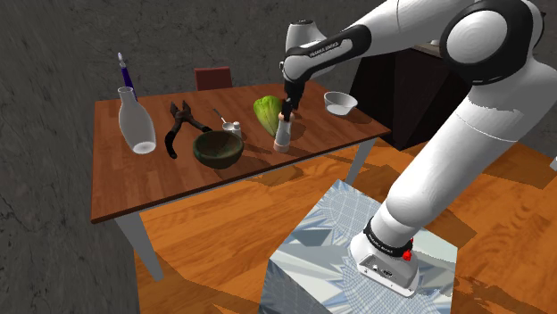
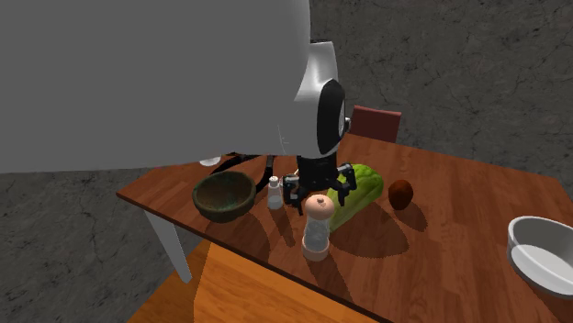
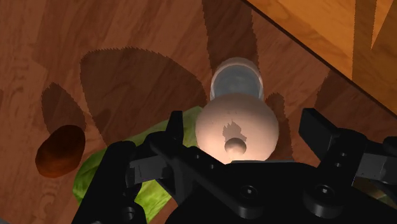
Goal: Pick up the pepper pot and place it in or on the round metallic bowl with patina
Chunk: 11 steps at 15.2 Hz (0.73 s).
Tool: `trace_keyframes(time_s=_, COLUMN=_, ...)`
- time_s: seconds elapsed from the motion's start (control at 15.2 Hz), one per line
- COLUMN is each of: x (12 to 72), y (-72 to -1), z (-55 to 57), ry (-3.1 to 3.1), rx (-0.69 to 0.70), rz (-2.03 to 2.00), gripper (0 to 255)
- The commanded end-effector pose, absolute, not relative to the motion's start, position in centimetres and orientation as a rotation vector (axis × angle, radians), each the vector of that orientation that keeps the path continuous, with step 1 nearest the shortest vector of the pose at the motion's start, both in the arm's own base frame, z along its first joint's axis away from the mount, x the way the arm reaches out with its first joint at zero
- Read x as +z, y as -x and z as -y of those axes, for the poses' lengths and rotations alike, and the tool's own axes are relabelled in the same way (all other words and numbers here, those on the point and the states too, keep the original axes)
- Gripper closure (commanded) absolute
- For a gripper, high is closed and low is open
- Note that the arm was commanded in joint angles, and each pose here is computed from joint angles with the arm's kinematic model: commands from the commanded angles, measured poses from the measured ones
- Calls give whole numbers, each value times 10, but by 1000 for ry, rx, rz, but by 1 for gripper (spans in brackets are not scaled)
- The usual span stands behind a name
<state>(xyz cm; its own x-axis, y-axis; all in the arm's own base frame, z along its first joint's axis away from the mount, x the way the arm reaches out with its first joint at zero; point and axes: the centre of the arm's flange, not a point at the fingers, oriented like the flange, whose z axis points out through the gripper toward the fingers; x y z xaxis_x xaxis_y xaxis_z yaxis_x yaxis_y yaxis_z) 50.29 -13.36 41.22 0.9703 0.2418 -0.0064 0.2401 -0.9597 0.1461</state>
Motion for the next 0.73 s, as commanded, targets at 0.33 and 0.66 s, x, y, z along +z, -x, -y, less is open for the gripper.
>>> trace_keyframes(time_s=0.33, x=394, y=-504, z=137, ry=-2972, rx=18, rz=-366, gripper=0)
trace_keyframes(time_s=0.66, x=394, y=-504, z=137, ry=-2972, rx=18, rz=-366, gripper=255)
